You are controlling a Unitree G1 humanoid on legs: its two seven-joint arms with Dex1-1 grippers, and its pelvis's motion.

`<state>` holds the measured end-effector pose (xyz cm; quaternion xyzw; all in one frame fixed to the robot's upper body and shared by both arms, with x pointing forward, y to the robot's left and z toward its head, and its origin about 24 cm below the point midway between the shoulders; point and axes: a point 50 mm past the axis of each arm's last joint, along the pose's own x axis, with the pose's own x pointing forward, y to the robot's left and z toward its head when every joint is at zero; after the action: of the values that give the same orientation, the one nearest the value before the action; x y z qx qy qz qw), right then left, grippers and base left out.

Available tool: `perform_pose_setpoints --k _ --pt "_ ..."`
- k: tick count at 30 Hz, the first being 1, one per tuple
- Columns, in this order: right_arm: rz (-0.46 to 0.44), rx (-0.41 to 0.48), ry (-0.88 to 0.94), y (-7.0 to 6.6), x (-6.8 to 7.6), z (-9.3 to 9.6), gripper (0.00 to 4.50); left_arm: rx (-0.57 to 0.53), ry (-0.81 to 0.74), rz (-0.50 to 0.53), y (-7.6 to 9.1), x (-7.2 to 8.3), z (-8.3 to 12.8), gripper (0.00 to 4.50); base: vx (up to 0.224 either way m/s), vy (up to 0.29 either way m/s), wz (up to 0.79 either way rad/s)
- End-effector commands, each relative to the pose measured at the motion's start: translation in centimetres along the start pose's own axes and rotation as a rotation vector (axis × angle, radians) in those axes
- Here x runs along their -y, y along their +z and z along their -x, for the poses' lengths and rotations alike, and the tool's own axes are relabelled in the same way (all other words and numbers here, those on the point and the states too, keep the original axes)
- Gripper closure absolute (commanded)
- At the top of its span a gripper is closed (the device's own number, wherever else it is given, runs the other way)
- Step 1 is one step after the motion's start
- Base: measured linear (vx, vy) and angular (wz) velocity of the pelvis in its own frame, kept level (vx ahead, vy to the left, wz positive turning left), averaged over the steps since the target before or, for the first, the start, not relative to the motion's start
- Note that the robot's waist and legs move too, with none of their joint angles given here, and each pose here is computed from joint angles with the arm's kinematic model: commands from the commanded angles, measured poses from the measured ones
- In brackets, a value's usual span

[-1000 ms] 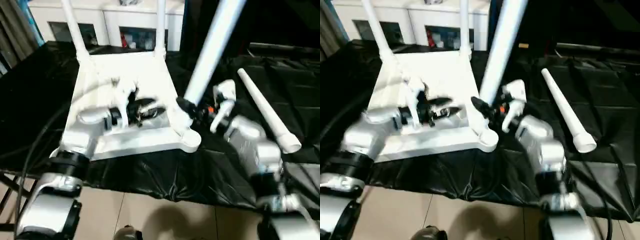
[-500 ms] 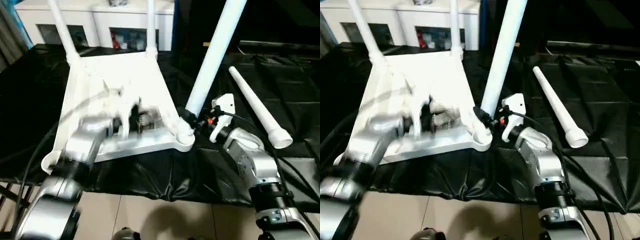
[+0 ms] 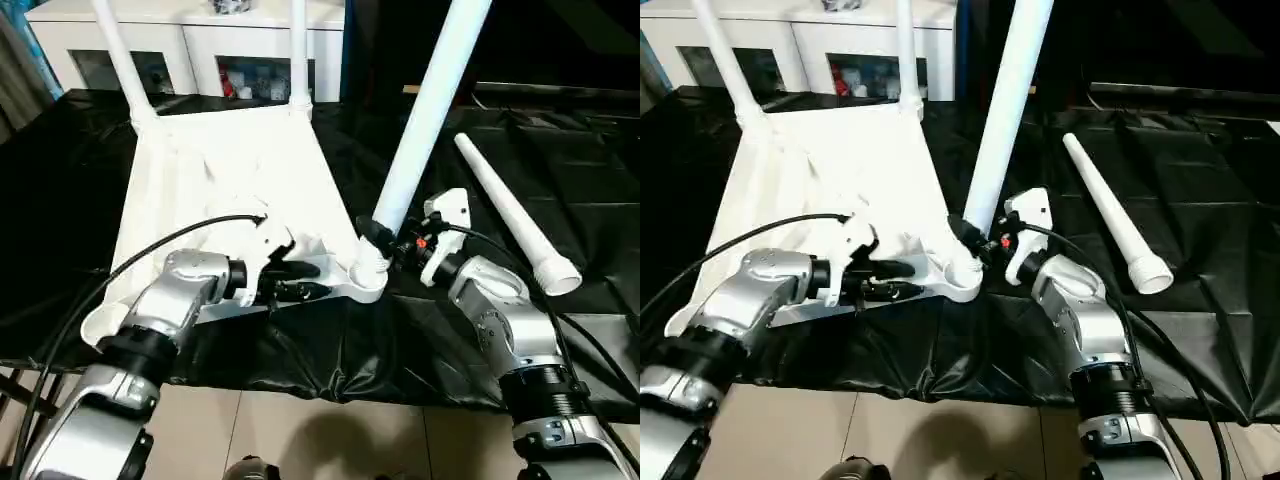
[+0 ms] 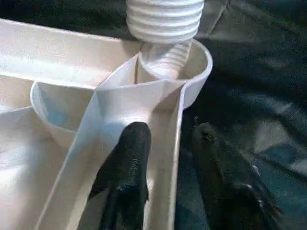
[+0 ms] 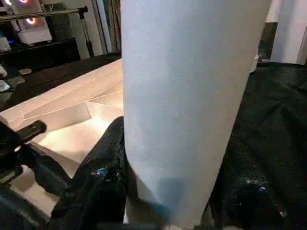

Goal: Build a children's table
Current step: Pick table leg, then insert table leg to table base

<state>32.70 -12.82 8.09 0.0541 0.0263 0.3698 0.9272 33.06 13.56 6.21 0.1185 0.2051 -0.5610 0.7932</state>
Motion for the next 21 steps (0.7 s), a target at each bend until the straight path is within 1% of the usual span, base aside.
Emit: perform_pose_setpoints --k 1,3,4,5,7,9,10,11,13,15,16,17,21 --pt "0.016 0.006 0.022 0.5 -0.3 0.0 2.62 -0.035 -0.001 -0.028 0.1 -0.5 0.4 3.11 0.0 0.0 0.0" --pt "0.019 0.001 0.025 0.5 -0.3 0.0 2.62 -0.041 0.0 -0.027 0.1 -0.7 0.5 3.19 0.0 0.0 0.0" --pt "0.02 -0.004 0.029 0.4 -0.3 0.0 2.62 -0.049 -0.002 -0.028 0.0 -0.8 0.6 3.3 0.0 0.0 0.0" --pt "0.02 -0.007 0.032 0.4 -0.3 0.0 2.62 -0.053 -0.002 -0.029 0.0 -0.9 0.7 3.3 0.0 0.0 0.0" --pt "0.019 -0.011 0.037 0.4 -0.4 0.0 2.62 -0.057 -0.006 -0.027 -0.1 -0.9 0.8 3.56 0.0 0.0 0.0" --pt "0.017 -0.021 0.049 0.3 -0.5 -0.1 2.62 -0.068 -0.026 -0.023 -0.2 -0.9 1.1 3.62 0.0 0.0 0.0" --pt "0.016 -0.029 0.058 0.3 -0.5 -0.1 2.62 -0.074 -0.033 -0.023 -0.3 -0.9 1.1 3.78 0.0 0.0 0.0" --pt "0.016 -0.033 0.063 0.3 -0.5 -0.2 2.62 -0.078 -0.038 -0.024 -0.3 -0.9 1.2 3.78 0.0 0.0 0.0" --pt "0.015 -0.036 0.07 0.2 -0.6 -0.2 2.62 -0.08 -0.041 -0.025 -0.4 -0.9 1.2 4.02 0.0 0.0 0.0" --pt "0.013 -0.048 0.09 0.2 -0.7 -0.3 2.62 -0.097 -0.051 -0.032 -0.6 -0.9 1.3 4.11 0.0 0.0 0.0" --pt "0.011 -0.051 0.096 0.1 -0.8 -0.4 2.62 -0.1 -0.054 -0.031 -0.7 -0.9 1.3 4.24 0.0 0.0 0.0" --pt "0.011 -0.055 0.101 0.1 -0.9 -0.5 2.62 -0.102 -0.055 -0.031 -0.8 -0.9 1.4 4.46 0.0 0.0 0.0" --pt "0.012 -0.069 0.107 -0.1 -0.9 -0.7 2.62 -0.103 -0.054 -0.027 -0.9 -0.9 1.4 4.48 0.0 0.0 0.0"
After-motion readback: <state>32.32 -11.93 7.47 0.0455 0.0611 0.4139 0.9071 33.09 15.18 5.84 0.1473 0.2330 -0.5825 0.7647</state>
